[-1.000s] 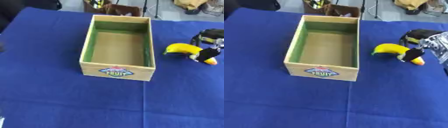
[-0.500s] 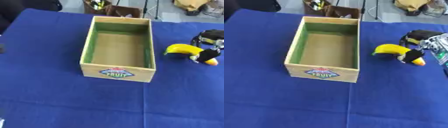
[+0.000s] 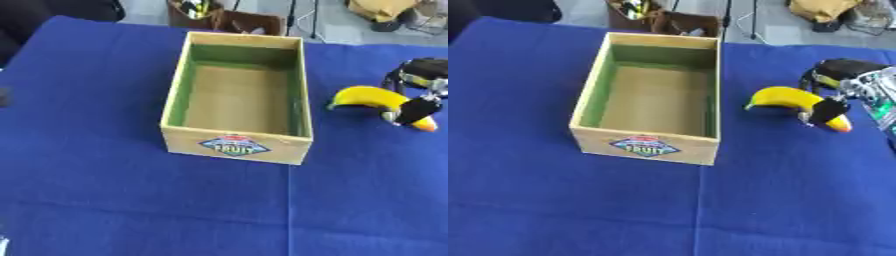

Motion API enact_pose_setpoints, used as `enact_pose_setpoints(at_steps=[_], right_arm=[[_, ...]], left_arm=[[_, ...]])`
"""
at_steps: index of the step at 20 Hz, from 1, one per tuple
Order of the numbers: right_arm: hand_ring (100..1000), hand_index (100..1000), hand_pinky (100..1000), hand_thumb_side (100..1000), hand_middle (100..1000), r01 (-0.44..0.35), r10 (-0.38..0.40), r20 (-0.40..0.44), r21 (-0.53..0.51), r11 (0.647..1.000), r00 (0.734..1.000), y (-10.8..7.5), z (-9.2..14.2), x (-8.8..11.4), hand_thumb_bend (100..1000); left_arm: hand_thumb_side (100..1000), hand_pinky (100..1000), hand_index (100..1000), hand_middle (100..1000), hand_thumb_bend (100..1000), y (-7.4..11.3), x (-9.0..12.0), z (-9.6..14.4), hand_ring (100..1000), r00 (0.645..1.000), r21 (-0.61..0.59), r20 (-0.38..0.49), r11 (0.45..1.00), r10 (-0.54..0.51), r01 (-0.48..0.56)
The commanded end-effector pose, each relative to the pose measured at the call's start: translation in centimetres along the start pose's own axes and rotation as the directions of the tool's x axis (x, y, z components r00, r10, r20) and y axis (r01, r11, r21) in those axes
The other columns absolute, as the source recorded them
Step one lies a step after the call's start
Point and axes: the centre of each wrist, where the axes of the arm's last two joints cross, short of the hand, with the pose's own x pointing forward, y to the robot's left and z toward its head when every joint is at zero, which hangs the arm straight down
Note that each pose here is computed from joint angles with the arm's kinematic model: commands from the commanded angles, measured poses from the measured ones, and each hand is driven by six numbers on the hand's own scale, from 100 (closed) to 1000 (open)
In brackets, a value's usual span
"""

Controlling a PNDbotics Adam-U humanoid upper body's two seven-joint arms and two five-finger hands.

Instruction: Pick up objects on the table and place them in the box.

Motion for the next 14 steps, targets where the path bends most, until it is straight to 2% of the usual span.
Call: enact_pose_setpoints(at_steps=[1, 14], right_arm=[[885, 619, 863, 390, 514, -0.008, 0.007, -0.023, -0.051, 0.999, 1.000, -1.62, 0.83, -0.84, 100], [882, 590, 860, 376, 496, -0.006, 0.004, -0.029, -0.066, 0.998, 1.000, -1.95, 1.06, -0.91, 100]], left_arm=[[883, 599, 830, 712, 293, 0.01, 0.58, -0.46, 596, 1.000, -0.006, 0.027, 1.000, 0.008, -0.008], [884, 599, 831, 714, 291, 0.03, 0.59, -0.50, 597, 1.000, -0.009, 0.028, 1.000, 0.009, -0.009]])
